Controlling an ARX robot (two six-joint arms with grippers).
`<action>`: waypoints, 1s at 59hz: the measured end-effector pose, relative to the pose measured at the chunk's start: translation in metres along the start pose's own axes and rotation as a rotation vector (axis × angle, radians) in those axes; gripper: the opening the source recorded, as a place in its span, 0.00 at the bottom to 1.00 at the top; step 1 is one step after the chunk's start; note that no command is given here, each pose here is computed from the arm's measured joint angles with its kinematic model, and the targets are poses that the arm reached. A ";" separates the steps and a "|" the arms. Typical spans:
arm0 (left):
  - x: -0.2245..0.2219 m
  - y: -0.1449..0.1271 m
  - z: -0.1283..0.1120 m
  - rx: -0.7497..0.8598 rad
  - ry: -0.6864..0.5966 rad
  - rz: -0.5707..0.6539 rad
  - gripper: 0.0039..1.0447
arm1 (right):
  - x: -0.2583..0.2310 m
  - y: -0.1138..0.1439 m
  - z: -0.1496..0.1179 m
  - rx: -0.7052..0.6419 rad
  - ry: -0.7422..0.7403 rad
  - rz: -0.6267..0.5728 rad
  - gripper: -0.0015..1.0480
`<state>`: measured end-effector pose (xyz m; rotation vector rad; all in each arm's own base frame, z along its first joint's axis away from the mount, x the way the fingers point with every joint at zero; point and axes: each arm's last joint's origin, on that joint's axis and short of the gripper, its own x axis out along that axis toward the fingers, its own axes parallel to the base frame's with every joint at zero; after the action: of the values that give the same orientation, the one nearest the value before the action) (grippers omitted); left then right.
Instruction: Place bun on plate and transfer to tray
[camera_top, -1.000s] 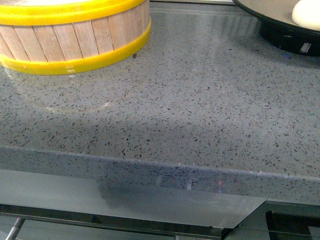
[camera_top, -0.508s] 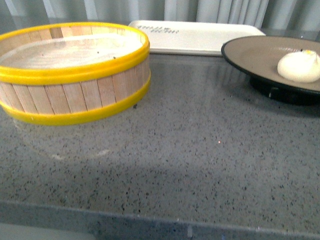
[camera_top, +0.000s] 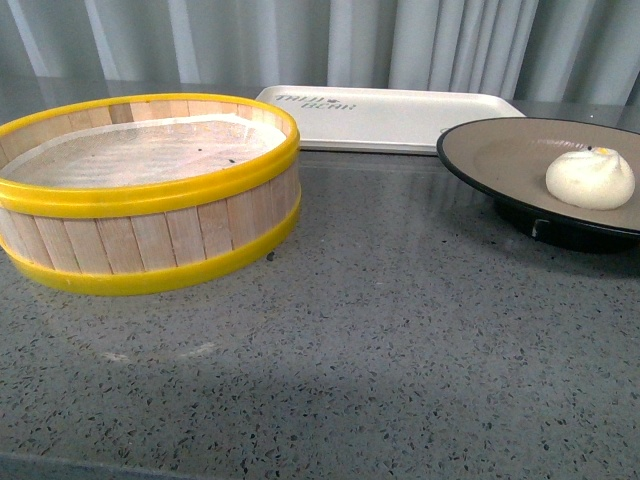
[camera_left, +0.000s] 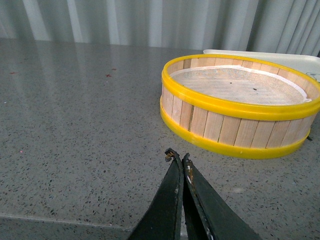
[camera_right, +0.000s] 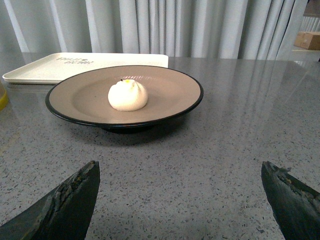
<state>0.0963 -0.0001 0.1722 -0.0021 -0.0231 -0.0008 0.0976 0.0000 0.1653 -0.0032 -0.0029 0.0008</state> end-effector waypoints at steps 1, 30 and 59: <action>0.000 0.000 0.000 0.000 0.000 0.000 0.04 | 0.000 0.000 0.000 0.000 0.000 0.000 0.92; 0.000 0.000 0.000 -0.001 0.000 0.000 0.74 | 0.000 0.000 0.000 0.000 0.000 0.000 0.92; 0.000 0.000 0.000 0.000 0.000 0.000 0.94 | 0.000 0.000 0.000 0.000 0.000 -0.002 0.92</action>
<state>0.0963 -0.0001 0.1722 -0.0025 -0.0231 -0.0008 0.0976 0.0000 0.1652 -0.0032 -0.0025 -0.0008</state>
